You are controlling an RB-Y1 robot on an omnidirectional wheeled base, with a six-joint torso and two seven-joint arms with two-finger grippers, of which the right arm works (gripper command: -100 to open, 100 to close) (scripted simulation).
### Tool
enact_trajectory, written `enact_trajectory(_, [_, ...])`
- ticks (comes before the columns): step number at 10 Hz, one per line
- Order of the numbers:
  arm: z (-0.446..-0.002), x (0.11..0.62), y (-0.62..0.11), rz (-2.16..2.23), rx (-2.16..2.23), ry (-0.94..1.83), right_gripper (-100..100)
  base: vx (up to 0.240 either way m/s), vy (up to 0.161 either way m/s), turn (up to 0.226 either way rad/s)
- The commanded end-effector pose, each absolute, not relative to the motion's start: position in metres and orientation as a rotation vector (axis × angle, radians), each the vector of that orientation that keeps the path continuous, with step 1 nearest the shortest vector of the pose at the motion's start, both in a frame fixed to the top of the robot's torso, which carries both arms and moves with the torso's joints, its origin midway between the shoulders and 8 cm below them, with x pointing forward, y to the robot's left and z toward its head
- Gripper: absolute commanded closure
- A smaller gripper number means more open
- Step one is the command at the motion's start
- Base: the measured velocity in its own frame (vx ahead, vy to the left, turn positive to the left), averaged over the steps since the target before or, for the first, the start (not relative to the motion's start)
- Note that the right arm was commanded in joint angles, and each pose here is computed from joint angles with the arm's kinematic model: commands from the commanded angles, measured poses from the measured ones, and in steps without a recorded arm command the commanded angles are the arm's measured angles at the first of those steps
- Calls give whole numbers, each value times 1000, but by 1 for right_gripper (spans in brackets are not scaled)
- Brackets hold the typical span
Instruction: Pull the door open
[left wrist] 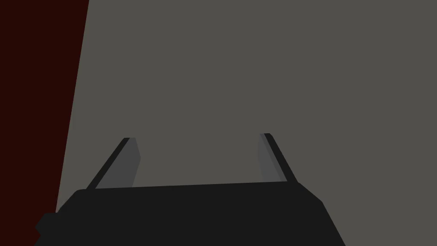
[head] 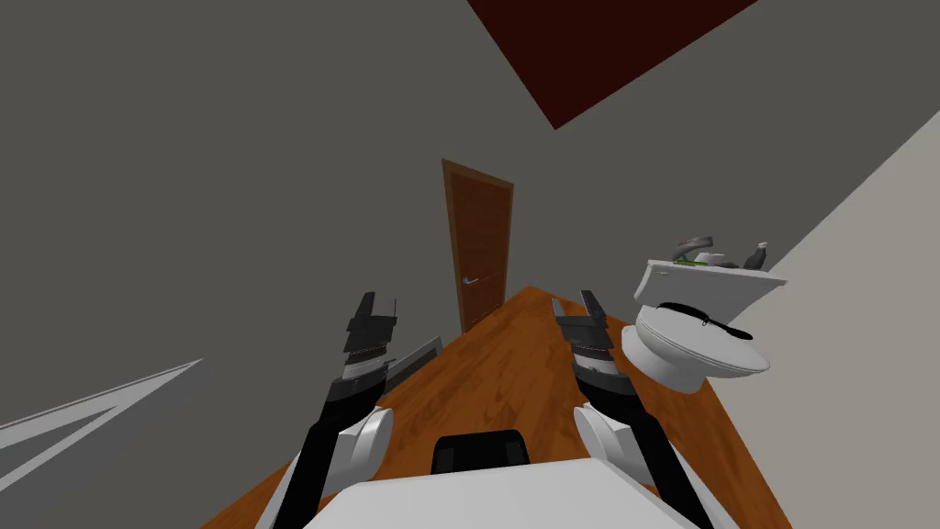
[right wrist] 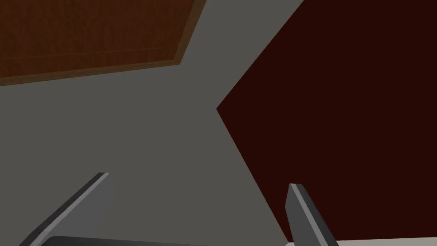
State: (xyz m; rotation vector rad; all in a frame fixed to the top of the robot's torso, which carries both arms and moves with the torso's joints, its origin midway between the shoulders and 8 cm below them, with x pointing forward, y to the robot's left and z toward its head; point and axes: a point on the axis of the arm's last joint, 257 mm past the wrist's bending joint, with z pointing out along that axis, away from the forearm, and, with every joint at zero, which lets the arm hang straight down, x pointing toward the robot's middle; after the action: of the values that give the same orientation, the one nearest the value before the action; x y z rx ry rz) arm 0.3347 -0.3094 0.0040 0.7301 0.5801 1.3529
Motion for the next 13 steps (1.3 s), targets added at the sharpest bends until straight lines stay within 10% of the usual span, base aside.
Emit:
enact_trajectory(1, [-4,340,-310,1352,740,590,-100,-52,-27,87])
enact_trajectory(13, [-79,382,-320,1334,835,677,-100,75,-28,114])
